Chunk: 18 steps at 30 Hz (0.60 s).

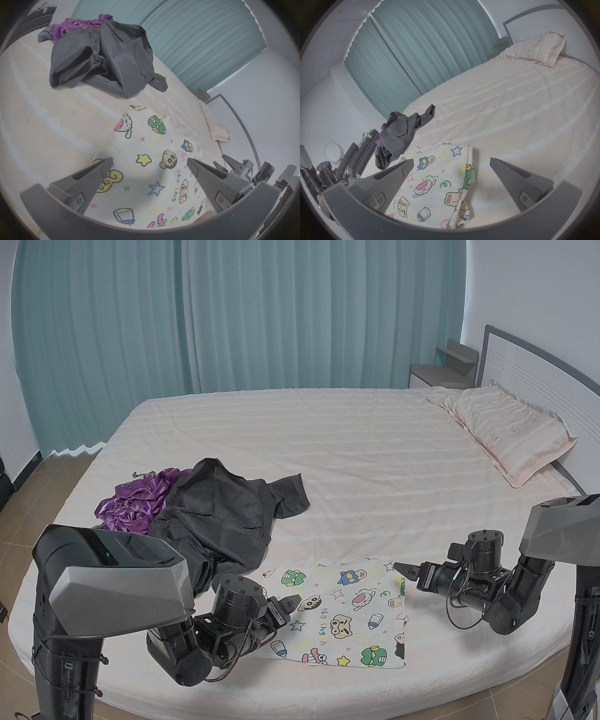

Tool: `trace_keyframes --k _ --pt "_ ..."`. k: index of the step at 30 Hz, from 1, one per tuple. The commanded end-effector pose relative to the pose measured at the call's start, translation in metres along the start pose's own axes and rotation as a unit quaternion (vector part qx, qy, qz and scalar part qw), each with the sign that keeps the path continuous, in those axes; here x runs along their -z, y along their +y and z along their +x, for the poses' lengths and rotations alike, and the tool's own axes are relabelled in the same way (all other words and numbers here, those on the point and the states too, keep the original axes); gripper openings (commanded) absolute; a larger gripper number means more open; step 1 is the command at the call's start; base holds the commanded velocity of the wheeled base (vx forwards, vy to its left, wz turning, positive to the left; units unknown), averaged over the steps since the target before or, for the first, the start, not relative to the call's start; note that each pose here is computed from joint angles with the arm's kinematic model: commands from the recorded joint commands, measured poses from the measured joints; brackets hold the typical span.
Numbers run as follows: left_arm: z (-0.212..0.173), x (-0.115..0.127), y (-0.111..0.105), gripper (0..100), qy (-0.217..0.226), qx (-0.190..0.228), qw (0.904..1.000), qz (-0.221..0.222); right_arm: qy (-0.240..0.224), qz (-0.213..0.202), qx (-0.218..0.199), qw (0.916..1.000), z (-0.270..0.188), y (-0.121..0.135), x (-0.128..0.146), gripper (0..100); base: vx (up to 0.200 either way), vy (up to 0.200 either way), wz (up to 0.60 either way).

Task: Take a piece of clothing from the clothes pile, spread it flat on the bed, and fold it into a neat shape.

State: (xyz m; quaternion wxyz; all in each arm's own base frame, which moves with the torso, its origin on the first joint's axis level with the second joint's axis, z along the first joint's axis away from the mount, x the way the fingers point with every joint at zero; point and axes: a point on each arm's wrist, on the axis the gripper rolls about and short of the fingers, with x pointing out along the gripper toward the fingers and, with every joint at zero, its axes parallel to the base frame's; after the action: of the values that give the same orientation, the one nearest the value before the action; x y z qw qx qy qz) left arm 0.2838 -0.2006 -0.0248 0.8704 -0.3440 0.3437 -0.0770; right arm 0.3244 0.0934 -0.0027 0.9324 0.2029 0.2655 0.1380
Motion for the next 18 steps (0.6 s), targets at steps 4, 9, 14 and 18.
trace_keyframes --k 4,9,14,18 --pt "-0.036 -0.043 -0.013 100 -0.063 0.024 0.9973 -0.027 -0.033 0.0 -0.006 0.9995 -0.042 0.01 -0.02 100 0.0 0.0 0.0" --pt "-0.088 -0.088 -0.019 100 -0.137 0.054 0.9884 -0.038 -0.074 0.002 -0.016 0.9971 -0.089 0.019 -0.023 100 0.0 0.0 0.0" --pt "-0.158 -0.112 -0.014 100 -0.214 0.062 0.9749 0.012 -0.126 -0.01 -0.039 0.9912 -0.146 0.026 -0.019 100 0.0 0.0 0.0" --pt "-0.207 -0.114 -0.01 100 -0.277 0.064 0.9584 0.026 -0.175 -0.018 -0.058 0.9826 -0.184 0.033 -0.022 100 0.0 0.0 0.0"
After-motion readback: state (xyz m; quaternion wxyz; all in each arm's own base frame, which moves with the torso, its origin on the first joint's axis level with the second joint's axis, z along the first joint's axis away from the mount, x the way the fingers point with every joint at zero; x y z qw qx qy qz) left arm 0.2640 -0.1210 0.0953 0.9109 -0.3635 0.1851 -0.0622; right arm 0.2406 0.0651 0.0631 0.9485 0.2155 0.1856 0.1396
